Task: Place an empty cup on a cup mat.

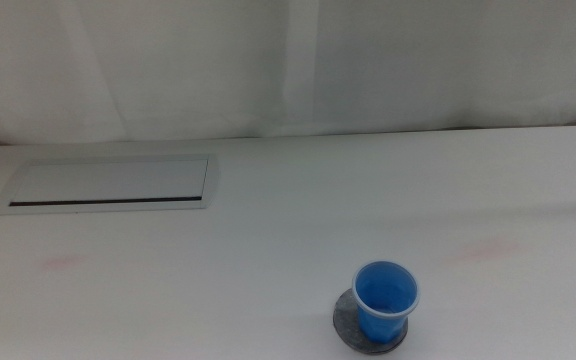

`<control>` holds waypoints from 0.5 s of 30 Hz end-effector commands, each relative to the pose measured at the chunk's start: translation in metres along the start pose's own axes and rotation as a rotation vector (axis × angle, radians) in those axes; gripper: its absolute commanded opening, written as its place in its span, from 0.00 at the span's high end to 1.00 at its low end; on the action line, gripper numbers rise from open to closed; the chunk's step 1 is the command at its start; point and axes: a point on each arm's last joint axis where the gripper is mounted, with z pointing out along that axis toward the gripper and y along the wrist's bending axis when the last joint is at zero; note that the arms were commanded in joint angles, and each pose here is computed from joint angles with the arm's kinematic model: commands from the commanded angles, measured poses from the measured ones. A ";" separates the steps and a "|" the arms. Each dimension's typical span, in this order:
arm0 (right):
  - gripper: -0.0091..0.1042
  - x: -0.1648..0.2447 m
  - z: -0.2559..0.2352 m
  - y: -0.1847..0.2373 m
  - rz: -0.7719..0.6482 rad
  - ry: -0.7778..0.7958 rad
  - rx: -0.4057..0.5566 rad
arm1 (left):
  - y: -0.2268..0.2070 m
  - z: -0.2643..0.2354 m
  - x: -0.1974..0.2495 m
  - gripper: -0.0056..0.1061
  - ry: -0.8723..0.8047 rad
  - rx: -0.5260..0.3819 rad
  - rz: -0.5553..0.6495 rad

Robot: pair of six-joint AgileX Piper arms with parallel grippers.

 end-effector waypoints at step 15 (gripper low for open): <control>0.94 0.010 -0.001 0.000 -0.008 0.003 0.005 | -0.033 0.022 0.156 0.56 -0.118 0.054 -0.212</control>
